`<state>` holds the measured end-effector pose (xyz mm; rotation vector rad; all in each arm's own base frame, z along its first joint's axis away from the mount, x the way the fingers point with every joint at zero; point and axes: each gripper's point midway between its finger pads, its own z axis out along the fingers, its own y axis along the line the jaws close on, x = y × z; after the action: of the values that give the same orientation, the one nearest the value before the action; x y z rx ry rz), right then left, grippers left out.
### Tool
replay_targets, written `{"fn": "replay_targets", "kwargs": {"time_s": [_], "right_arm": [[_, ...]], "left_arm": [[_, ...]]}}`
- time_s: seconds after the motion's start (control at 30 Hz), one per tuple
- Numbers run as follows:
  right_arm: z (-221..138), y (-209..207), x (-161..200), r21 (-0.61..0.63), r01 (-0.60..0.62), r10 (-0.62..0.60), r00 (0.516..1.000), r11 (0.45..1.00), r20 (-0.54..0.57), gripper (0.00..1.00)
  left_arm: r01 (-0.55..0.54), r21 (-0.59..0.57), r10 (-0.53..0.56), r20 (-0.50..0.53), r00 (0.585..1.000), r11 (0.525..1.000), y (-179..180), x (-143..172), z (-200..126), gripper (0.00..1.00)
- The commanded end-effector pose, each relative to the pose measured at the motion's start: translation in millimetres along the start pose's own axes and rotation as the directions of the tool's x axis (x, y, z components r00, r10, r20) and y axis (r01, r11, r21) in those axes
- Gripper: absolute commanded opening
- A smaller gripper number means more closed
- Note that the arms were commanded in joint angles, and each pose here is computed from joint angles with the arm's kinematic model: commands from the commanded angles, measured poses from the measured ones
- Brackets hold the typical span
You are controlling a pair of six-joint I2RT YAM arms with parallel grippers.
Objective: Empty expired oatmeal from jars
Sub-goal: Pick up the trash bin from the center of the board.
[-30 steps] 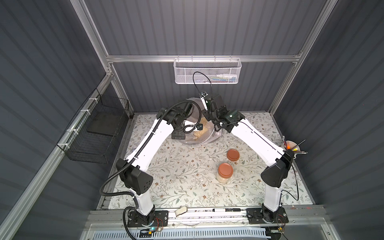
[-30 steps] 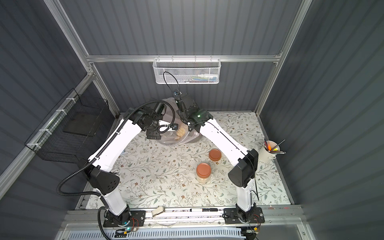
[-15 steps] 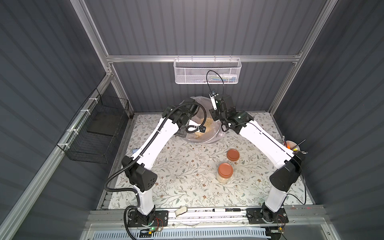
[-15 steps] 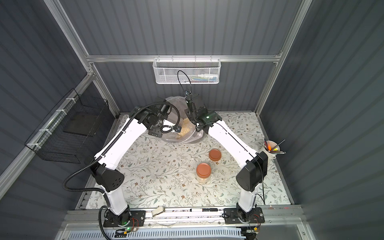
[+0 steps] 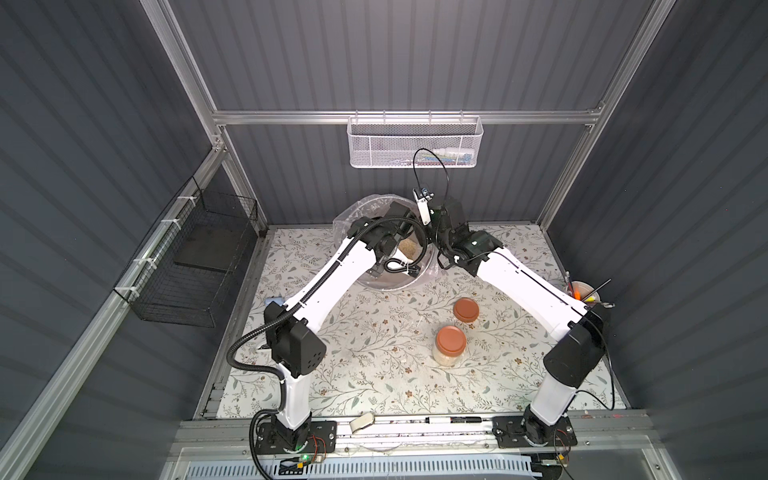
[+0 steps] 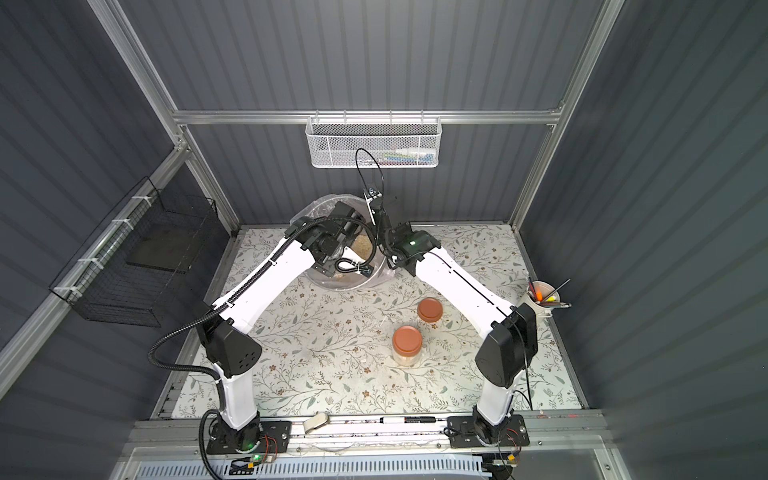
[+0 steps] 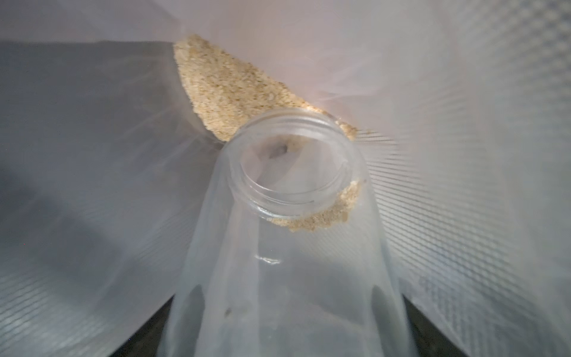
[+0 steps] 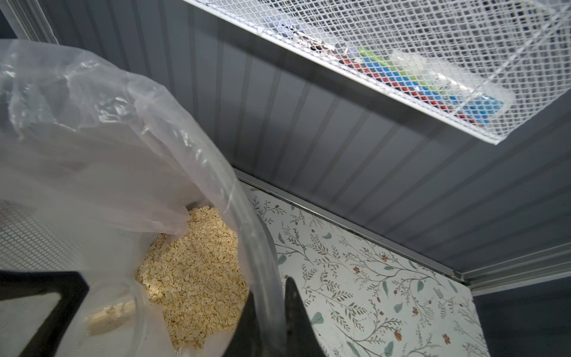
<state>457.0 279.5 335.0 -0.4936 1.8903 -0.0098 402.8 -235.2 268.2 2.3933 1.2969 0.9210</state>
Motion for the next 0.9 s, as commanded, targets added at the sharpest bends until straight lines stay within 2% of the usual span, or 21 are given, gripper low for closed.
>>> {"fn": "replay_targets", "kwargs": {"time_s": [0.0,0.1,0.37,0.5,0.73,0.87], "right_arm": [[12,27,55,-0.082,0.051,-0.063,0.986,0.995,-0.152,0.0],[11,28,58,-0.089,0.04,-0.054,0.987,0.995,-0.154,0.0],[7,27,69,-0.084,0.038,-0.052,0.984,0.996,-0.172,0.0],[10,27,66,-0.082,0.034,-0.047,0.985,0.996,-0.168,0.0],[6,25,64,-0.077,0.031,-0.044,0.985,0.997,-0.168,0.0],[6,24,65,-0.08,0.027,-0.041,0.985,0.996,-0.167,0.0]], "left_arm": [[-0.061,-0.138,0.049,-0.088,0.995,0.989,29,22,-29,0.0],[-0.08,-0.123,0.067,-0.114,0.991,0.989,21,22,-20,0.0],[-0.136,-0.222,0.069,-0.288,0.955,0.966,41,68,-65,0.0],[-0.159,-0.231,0.081,-0.314,0.946,0.96,35,74,-71,0.0],[-0.185,-0.139,0.156,-0.195,0.968,0.973,-16,38,-33,0.0],[-0.17,-0.148,0.146,-0.164,0.976,0.974,-17,34,-36,0.0]]}}
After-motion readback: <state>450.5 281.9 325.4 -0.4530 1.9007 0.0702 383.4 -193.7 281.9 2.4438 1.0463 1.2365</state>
